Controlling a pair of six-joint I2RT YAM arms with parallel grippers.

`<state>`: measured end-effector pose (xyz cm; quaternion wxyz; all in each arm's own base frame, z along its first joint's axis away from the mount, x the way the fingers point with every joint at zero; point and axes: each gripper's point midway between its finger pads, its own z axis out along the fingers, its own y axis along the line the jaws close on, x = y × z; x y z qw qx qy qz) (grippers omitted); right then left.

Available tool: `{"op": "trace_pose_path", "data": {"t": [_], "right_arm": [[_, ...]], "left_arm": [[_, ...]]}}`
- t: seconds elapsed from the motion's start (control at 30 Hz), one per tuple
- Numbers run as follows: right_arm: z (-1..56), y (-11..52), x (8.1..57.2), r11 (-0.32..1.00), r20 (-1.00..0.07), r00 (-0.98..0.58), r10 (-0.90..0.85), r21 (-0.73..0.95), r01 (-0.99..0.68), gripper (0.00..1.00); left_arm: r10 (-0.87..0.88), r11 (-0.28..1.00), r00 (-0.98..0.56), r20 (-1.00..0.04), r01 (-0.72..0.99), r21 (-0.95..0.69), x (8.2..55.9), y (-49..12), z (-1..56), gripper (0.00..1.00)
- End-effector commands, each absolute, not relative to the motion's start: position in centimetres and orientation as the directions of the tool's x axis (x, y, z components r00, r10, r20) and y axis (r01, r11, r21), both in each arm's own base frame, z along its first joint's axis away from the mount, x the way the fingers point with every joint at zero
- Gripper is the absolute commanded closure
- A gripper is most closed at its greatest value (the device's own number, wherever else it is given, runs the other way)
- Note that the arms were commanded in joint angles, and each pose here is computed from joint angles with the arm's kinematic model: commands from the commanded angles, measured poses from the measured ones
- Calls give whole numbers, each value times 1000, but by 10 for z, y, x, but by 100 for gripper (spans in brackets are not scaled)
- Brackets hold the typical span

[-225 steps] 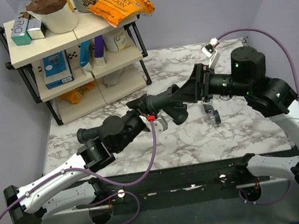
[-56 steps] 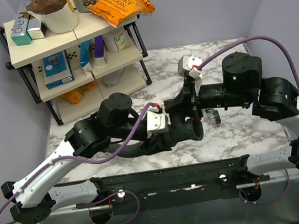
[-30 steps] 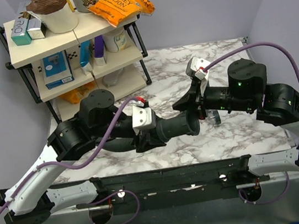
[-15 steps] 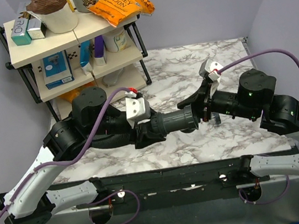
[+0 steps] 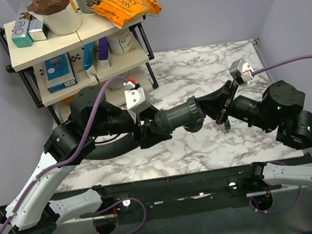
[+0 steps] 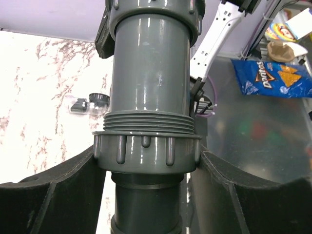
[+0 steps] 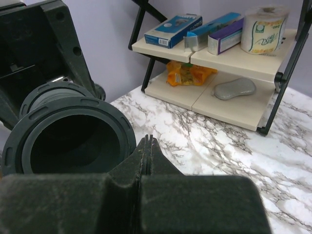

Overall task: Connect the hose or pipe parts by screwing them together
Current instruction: Install the adaptor on the pipeline.

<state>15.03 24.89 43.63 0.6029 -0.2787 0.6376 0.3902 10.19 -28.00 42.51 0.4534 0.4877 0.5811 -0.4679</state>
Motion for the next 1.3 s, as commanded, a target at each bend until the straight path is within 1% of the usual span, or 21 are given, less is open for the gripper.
{"op": "trace_pose_path", "data": {"t": [0.0, 0.03, 0.07, 0.2, 0.27, 0.4, 0.47, 0.53, 0.63, 0.77, 0.83, 0.87, 1.27], "right_arm": [[389, 263, 139, 496, -976, -216, -5, 185, -849, 99], [389, 262, 141, 503, -978, -210, -4, 179, -845, 99], [390, 257, 148, 541, -980, -198, 2, 167, -824, 99], [411, 239, 161, 607, -990, -135, 46, 134, -783, 99], [429, 226, 169, 646, -992, -98, 84, 129, -752, 99], [445, 214, 186, 719, -993, -57, 105, 115, -685, 99], [441, 214, 199, 757, -994, -64, 89, 110, -644, 99], [440, 216, 204, 766, -994, -68, 80, 105, -634, 99], [441, 229, 200, 723, -995, -74, 67, 100, -683, 99], [436, 245, 180, 614, -996, -81, 48, 93, -784, 99], [436, 246, 174, 588, -995, -82, 49, 95, -804, 99], [432, 250, 166, 551, -995, -89, 41, 97, -829, 99], [415, 259, 138, 411, -993, -121, 20, 118, -904, 99]], "left_arm": [[-118, 118, 25, -993, 993, 11, 116, -282, 506, 100], [-118, 78, 9, -993, 997, 0, 108, -283, 506, 100], [-112, 24, 3, -994, 1000, 0, 98, -283, 506, 100], [-92, -63, -30, -995, 998, -25, 81, -282, 501, 100], [-80, -88, -34, -996, 996, -27, 77, -281, 498, 100], [-73, -142, -42, -996, 989, -32, 67, -280, 496, 100], [-72, -163, -45, -996, 986, -32, 63, -279, 496, 100], [-69, -178, -46, -997, 983, -33, 60, -278, 496, 100], [-62, -169, -51, -997, 985, -40, 62, -279, 492, 100], [-60, -138, -44, -997, 990, -35, 67, -279, 490, 100], [-62, -113, -39, -997, 993, -32, 72, -280, 489, 100], [-64, -99, -32, -997, 995, -25, 74, -280, 489, 100], [-35, 37, -24, -999, 999, -26, 107, -289, 476, 100]]}}
